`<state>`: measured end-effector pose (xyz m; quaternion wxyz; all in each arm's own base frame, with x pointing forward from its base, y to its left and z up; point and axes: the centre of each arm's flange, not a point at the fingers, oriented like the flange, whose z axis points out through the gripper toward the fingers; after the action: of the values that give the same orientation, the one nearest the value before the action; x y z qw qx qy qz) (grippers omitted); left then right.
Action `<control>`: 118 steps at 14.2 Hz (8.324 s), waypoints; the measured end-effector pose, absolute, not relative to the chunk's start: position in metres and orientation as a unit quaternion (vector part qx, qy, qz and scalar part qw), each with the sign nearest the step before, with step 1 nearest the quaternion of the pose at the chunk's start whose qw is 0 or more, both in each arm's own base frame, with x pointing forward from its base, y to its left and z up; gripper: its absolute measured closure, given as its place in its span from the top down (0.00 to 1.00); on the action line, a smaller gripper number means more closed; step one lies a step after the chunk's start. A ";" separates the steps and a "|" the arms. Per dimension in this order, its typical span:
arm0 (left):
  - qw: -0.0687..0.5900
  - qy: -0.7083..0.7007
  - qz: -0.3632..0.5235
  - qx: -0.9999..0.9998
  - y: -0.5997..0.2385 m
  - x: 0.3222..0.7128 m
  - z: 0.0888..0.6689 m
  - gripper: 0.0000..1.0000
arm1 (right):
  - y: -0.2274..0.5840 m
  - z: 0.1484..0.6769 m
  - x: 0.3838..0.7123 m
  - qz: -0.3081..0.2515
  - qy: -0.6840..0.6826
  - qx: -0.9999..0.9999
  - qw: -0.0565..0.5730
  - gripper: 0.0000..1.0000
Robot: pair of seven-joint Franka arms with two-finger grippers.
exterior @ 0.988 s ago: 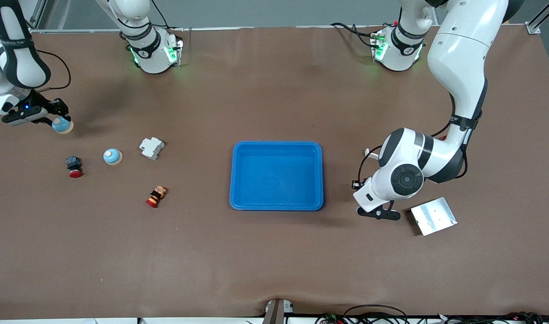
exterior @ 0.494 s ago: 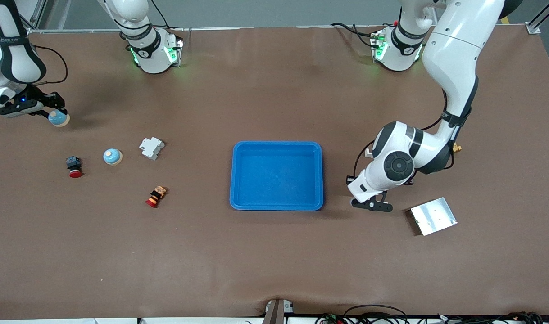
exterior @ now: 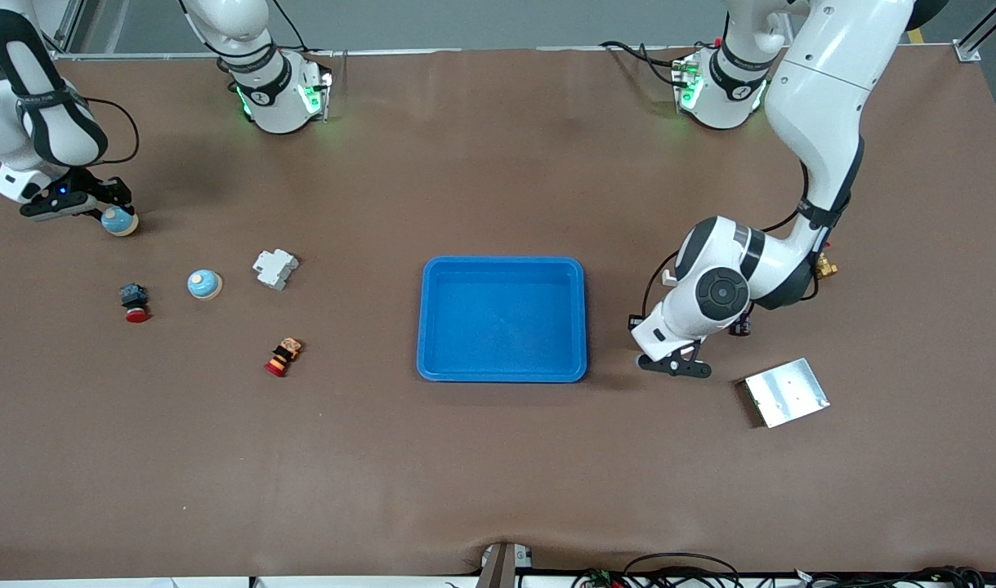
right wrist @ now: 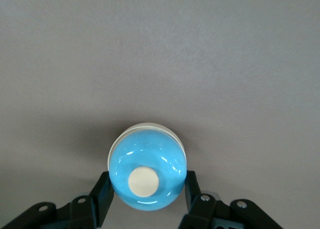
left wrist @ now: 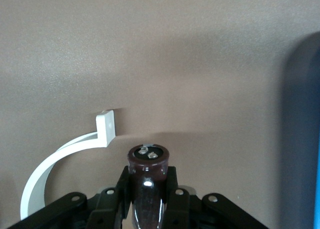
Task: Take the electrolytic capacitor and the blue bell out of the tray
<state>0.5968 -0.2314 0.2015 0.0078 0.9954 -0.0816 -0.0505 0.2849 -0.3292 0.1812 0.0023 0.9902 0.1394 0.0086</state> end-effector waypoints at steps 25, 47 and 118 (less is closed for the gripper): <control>0.010 -0.066 -0.049 0.997 -0.221 0.596 0.182 0.34 | -0.207 0.354 0.442 0.038 0.110 0.993 -0.017 1.00; 0.006 -0.045 -0.028 0.999 -0.223 0.624 0.245 1.00 | -0.019 0.522 0.610 0.073 0.006 0.997 0.001 1.00; 0.004 -0.009 0.009 1.000 -0.010 0.574 0.603 1.00 | -0.040 0.642 0.590 0.041 -0.026 0.999 0.010 1.00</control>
<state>0.5741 -0.0097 0.6032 0.0037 0.9999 -0.0086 0.0094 0.5900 -0.0398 0.6424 0.0105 0.9988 -0.0261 0.0408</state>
